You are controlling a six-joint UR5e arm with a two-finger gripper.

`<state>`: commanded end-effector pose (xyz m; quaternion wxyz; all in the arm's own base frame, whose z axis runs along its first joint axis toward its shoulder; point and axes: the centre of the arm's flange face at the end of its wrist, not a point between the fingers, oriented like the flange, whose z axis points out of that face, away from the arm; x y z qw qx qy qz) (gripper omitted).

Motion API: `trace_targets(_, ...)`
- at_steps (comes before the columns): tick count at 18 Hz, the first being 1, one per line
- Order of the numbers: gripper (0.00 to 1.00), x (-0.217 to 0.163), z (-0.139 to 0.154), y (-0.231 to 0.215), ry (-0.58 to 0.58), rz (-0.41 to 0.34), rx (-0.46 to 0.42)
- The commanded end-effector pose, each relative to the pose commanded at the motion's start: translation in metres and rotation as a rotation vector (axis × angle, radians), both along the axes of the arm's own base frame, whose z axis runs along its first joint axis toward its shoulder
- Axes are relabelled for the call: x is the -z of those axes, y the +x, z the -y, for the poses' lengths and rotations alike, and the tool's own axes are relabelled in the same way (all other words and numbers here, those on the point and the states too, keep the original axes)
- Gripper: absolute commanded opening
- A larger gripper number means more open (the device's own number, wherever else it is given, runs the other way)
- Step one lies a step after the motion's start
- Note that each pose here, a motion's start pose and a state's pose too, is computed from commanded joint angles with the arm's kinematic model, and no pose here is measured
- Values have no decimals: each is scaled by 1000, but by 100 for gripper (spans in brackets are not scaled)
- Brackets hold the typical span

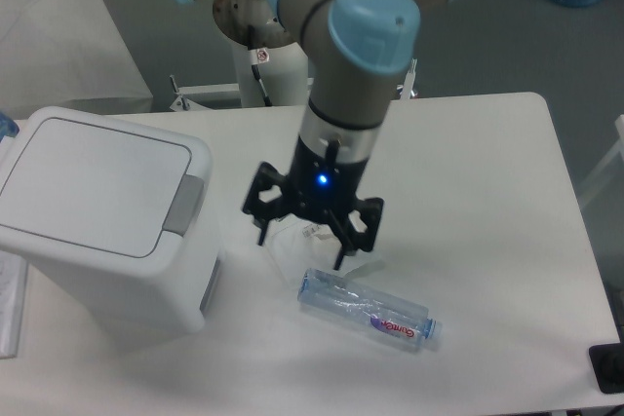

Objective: Open the trash can
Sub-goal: 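Move the gripper over the grey button on the trash bin's side, then press down on the grey button with the gripper to pop the lid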

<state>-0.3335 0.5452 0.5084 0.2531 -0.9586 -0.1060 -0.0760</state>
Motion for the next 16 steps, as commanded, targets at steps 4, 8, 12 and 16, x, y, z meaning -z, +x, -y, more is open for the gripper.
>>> trace_targets(4, 100, 0, 5, 31, -2, 4, 30)
trace_targets(8, 100, 8, 8, 44, -15, 11, 41)
trace_targets(12, 100, 15, 6, 47, -23, 18, 46)
trace_targets(16, 100, 20, 1, 43, -15, 5, 47)
